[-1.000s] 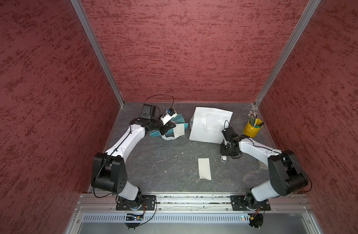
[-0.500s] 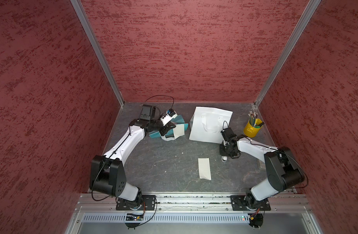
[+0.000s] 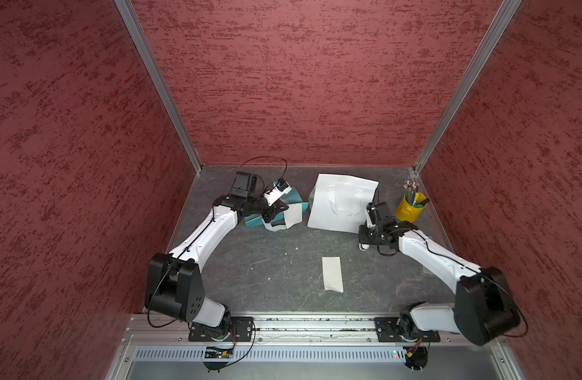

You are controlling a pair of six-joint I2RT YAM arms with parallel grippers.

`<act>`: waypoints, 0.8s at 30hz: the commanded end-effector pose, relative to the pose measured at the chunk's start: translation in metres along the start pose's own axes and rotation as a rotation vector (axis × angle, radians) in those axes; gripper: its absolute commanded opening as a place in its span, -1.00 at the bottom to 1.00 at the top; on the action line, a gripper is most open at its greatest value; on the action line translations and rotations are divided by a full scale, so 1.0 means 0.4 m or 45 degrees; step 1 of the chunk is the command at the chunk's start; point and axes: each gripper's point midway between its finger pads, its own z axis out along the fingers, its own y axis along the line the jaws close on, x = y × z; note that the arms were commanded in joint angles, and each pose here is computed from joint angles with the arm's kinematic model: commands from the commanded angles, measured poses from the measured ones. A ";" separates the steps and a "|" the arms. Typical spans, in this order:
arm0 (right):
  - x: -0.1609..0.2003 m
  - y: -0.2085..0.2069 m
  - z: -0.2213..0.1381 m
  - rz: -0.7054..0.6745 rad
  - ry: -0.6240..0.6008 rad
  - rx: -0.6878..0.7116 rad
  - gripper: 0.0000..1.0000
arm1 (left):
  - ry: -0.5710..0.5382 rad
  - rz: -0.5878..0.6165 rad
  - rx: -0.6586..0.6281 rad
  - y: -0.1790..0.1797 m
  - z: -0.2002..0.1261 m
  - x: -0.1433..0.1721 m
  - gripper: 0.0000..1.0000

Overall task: Staple the receipts to the bags
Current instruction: Pick up the stapler from the center of the board, then place the stapler in the takeout bag.

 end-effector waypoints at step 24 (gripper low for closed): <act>-0.365 0.571 -0.307 -0.031 -1.087 -0.875 -1.00 | -0.048 -0.099 0.031 -0.029 0.008 -0.024 -1.00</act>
